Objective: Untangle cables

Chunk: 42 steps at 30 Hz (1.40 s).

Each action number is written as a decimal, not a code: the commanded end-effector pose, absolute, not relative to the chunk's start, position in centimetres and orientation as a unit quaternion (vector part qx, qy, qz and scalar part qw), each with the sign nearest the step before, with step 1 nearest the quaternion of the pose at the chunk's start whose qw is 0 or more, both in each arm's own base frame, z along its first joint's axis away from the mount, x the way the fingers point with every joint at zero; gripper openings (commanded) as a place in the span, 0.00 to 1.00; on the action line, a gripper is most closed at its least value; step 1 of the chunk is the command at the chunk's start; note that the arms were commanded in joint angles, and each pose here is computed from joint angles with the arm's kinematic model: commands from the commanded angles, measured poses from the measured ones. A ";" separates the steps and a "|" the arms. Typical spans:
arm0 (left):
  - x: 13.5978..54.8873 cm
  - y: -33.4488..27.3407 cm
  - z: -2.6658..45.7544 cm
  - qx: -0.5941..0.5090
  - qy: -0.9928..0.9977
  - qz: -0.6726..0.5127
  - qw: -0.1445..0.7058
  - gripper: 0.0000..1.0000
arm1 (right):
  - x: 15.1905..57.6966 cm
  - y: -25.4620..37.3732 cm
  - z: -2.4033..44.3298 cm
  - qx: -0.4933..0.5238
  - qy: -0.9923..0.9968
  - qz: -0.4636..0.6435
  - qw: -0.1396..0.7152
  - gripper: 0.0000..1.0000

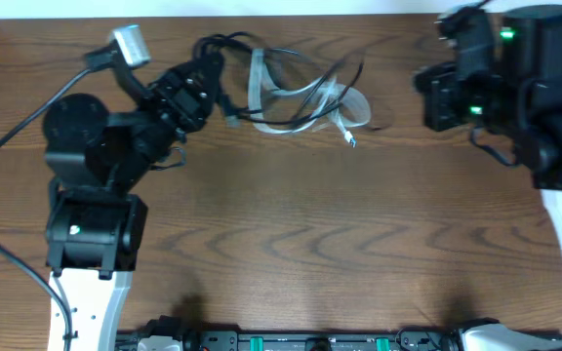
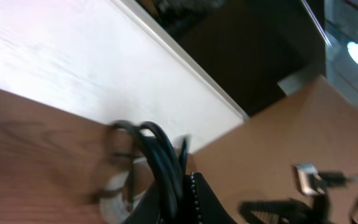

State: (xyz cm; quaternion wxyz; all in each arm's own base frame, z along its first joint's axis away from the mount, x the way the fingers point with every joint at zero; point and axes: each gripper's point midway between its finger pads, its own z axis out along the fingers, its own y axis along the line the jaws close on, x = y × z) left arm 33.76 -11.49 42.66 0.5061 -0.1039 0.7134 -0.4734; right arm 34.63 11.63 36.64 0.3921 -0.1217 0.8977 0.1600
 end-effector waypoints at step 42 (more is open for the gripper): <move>30.1 -19.7 46.6 0.015 0.672 -0.594 0.441 0.09 | 27.3 24.9 36.5 -0.343 0.823 0.333 0.306 0.68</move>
